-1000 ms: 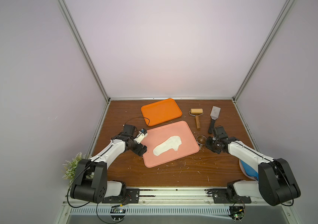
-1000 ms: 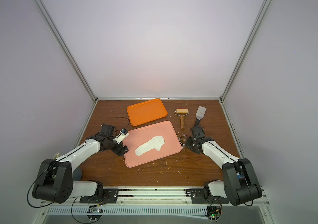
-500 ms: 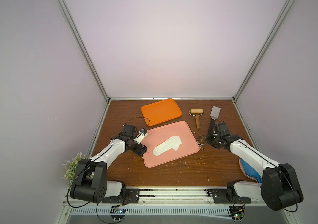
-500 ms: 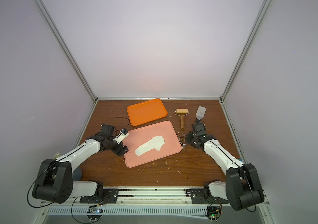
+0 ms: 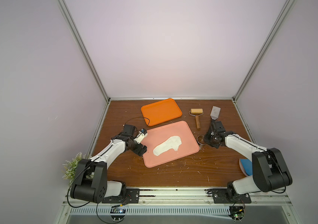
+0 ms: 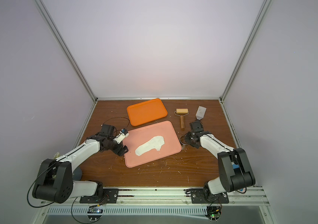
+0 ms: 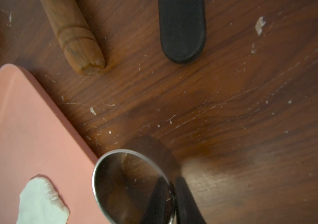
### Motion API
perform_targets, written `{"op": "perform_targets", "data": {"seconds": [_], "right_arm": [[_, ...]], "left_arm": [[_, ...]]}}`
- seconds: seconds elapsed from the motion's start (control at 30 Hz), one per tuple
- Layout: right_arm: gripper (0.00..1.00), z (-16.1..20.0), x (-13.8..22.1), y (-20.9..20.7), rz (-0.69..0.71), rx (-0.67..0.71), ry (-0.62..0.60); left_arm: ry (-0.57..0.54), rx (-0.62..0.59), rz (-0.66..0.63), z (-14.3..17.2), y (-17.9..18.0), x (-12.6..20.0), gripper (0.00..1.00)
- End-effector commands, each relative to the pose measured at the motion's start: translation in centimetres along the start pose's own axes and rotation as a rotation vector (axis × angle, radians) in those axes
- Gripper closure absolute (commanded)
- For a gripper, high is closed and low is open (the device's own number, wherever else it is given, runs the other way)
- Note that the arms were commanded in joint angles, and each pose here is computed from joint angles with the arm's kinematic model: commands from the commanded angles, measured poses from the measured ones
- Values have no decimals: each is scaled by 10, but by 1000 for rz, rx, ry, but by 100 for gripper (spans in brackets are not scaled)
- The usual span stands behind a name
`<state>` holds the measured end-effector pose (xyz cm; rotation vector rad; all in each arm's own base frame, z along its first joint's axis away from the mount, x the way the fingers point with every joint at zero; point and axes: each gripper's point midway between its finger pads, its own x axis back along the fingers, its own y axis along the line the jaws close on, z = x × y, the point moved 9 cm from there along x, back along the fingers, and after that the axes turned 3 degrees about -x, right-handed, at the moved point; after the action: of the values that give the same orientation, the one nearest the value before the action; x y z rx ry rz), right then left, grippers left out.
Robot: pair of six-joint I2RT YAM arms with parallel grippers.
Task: Roll out the dumpling wrappers from the dough
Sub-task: Pick up the dumpling mold from the center of the board, then press the dumpling wrapper on the work surface.
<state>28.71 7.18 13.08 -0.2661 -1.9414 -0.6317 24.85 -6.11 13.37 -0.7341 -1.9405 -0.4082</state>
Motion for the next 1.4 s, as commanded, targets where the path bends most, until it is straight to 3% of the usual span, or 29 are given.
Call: {"op": "perform_targets", "data": {"seconds": [0.0, 0.1, 0.43, 0.67, 0.97, 1.37], "right_arm": [[90, -10, 4, 7, -27, 6, -38], [100, -11, 6, 7, -19, 8, -45], [100, -25, 52, 24, -91, 65, -101], [100, -9, 85, 80, -247, 260, -91], [100, 52, 59, 155, -279, 506, 58], [100, 86, 24, 183, -181, 618, 157]], "left_arm": [[27, -2, 10, 5, -3, -4, 8], [30, -2, 10, 5, -3, -4, 8], [35, -2, 13, 6, -3, -6, 8], [52, 5, 9, 7, -2, -10, 8], [58, 9, -6, 8, -1, -10, 9], [63, 10, -9, 8, 0, -11, 9]]}}
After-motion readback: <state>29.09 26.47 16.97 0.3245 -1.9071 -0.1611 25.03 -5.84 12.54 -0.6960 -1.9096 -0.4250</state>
